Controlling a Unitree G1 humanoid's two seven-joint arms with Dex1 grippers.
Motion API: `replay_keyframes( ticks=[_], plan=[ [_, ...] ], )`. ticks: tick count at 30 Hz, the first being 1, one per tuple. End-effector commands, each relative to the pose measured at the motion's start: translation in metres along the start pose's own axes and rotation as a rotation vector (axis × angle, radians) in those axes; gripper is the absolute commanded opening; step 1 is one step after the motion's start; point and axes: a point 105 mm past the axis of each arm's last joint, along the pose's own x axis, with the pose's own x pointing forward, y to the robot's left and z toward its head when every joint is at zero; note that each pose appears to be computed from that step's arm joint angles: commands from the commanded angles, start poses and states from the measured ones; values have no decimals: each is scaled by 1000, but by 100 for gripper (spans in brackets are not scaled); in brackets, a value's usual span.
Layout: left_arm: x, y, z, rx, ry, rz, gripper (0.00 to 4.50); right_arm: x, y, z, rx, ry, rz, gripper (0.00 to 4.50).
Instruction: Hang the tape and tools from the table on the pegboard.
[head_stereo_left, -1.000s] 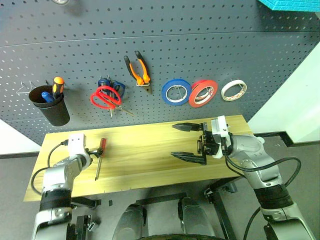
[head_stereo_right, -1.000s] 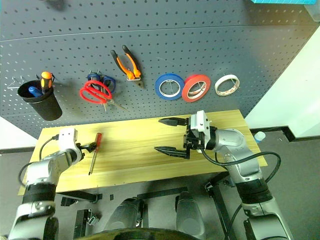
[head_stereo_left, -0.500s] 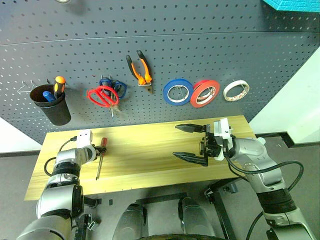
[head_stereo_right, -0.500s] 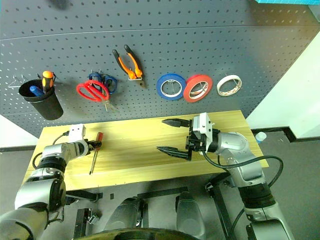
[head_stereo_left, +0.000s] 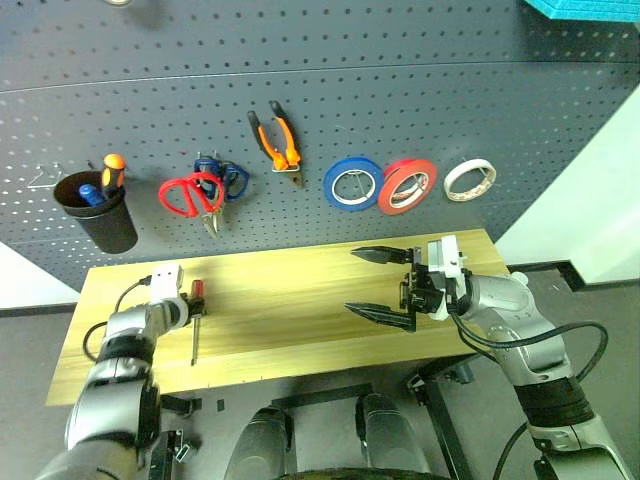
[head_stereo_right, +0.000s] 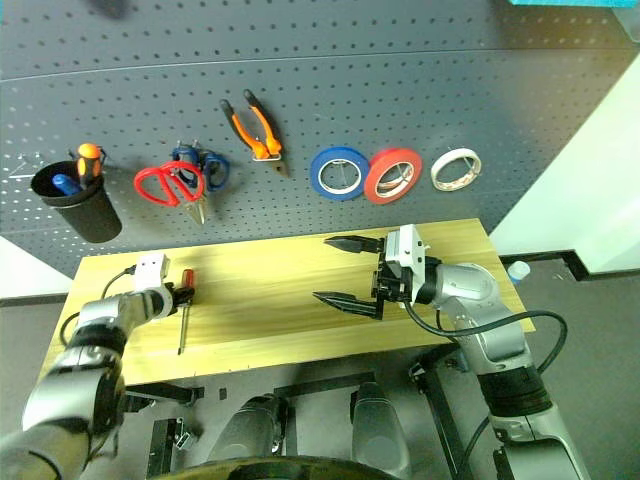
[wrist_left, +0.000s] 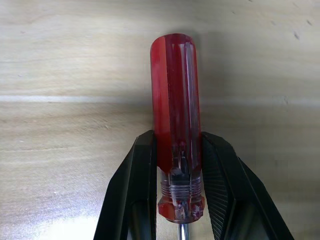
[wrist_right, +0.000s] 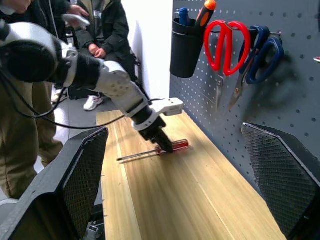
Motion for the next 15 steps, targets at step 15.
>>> replay_keyframes(
  ticks=[15],
  plan=[
    [-225, 1, 114, 218, -972, -267, 90, 31, -7, 93, -87, -321, 140, 450]
  ],
)
